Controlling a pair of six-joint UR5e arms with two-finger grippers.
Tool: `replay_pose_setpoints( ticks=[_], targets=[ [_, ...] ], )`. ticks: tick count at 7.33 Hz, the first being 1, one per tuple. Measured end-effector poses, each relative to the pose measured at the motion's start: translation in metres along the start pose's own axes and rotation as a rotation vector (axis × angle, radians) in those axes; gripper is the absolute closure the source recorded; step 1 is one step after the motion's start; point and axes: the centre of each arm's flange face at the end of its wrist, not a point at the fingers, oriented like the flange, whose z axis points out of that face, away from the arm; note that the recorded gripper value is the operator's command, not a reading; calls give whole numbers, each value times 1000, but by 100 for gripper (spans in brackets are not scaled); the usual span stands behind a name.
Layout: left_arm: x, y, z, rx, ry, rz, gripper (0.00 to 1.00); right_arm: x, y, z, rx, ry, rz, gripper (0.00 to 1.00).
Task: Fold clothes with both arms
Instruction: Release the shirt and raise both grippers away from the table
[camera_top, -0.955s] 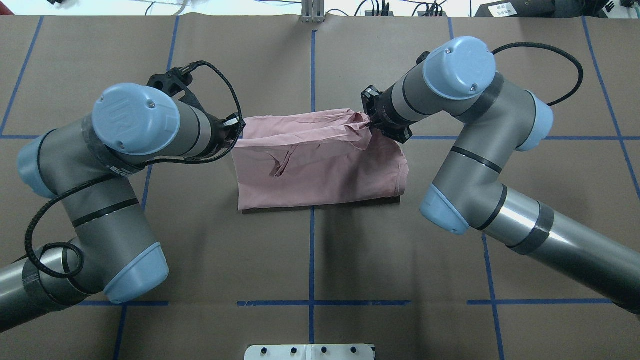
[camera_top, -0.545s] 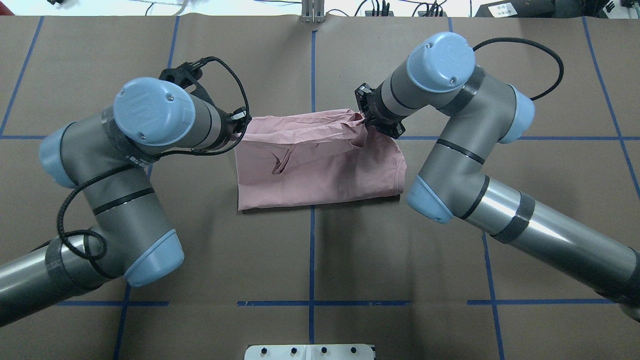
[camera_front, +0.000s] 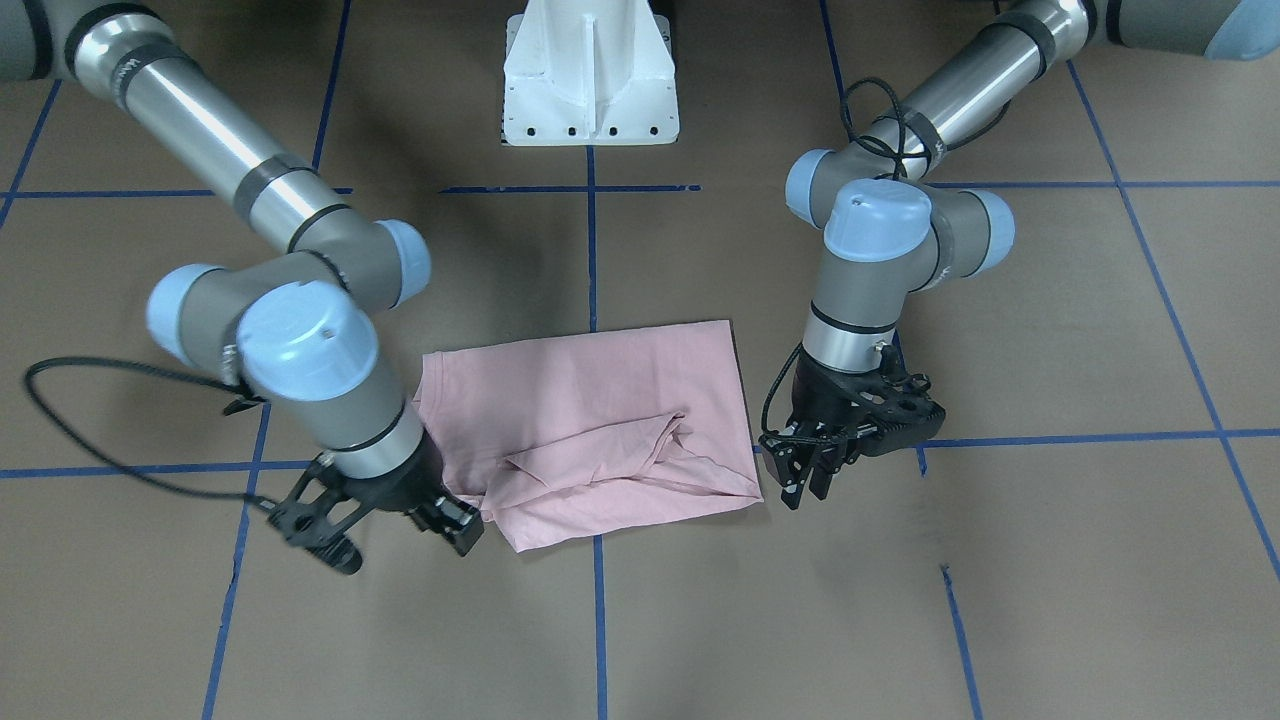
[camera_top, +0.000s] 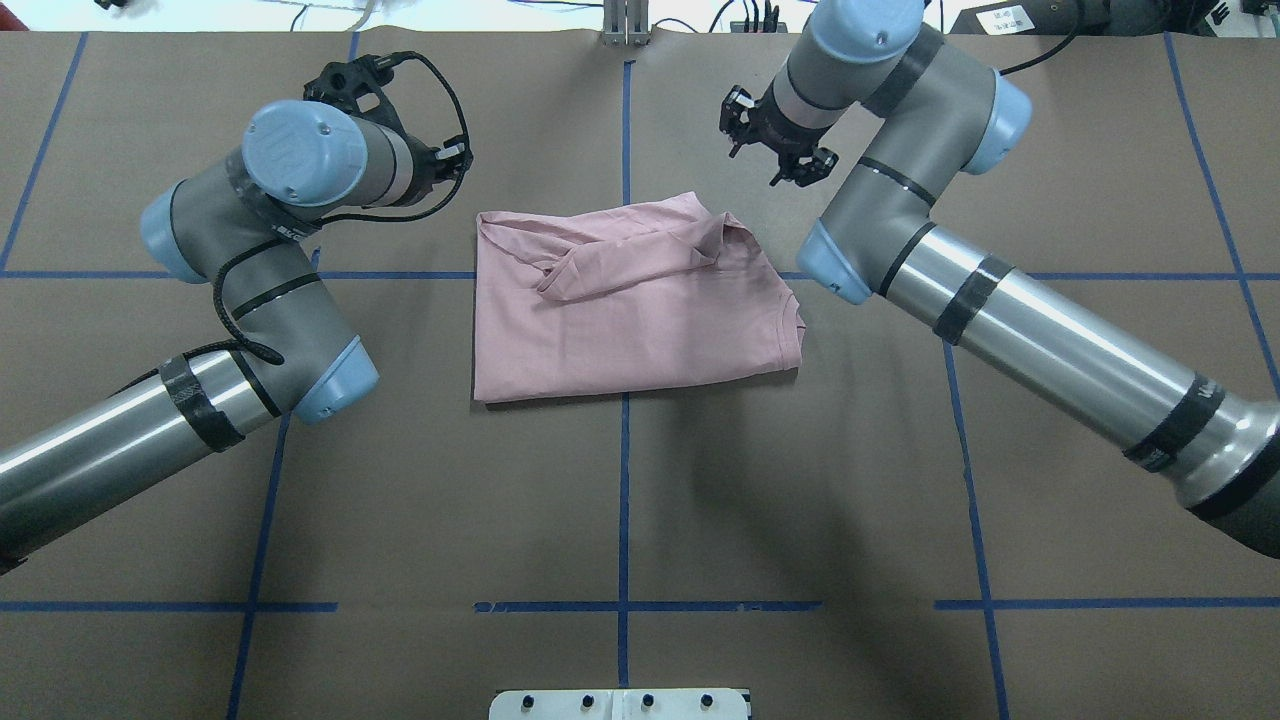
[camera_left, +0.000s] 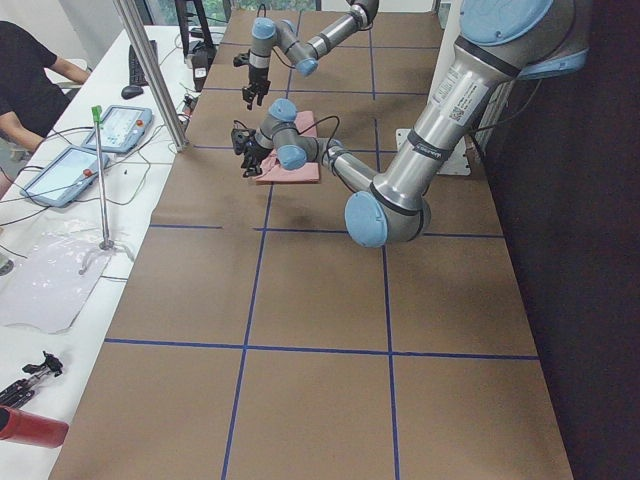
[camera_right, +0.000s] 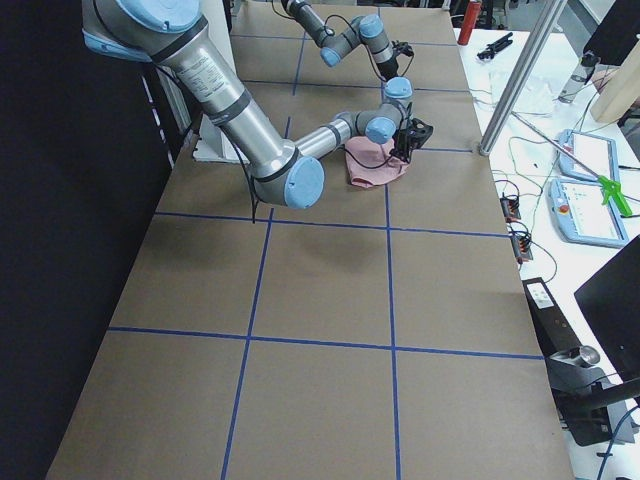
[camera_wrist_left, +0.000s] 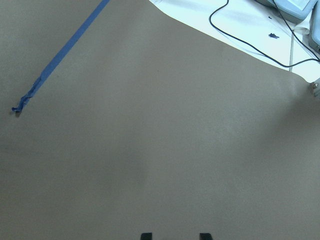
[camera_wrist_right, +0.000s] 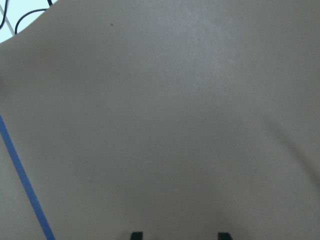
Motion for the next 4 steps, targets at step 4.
replay_pose_setpoints(
  ticks=[4],
  targets=[
    [-109,-79,-62,-95,41,290,53,164,-140,-62,-42,19,-247,0]
  ],
)
